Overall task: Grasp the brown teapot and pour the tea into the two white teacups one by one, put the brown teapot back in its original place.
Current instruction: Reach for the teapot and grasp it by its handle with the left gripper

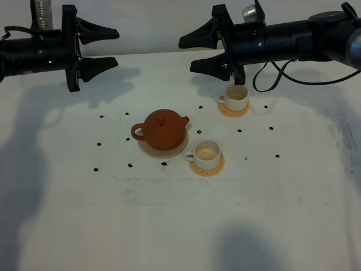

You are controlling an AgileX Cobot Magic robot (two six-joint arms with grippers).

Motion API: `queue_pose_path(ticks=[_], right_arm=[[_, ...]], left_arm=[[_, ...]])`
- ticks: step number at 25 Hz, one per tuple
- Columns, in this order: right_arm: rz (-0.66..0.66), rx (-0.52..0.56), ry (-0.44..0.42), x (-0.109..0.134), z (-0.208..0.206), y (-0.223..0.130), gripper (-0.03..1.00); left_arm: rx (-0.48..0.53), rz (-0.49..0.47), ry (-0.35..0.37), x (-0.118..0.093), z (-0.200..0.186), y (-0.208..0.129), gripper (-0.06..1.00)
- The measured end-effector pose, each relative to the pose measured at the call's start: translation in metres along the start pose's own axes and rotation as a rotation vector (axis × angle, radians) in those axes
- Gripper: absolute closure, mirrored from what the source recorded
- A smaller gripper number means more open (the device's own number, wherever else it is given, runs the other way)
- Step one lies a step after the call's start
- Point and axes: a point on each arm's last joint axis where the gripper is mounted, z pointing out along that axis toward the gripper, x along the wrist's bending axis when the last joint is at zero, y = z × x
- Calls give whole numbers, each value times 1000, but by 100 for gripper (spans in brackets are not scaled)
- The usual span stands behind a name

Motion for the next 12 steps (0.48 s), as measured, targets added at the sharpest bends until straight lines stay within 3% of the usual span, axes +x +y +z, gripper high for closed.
queue_pose_path(ticks=[12], right_arm=[[0,0,0,0,0,0,40]], left_arm=[[0,24,0,0,0,0,38]])
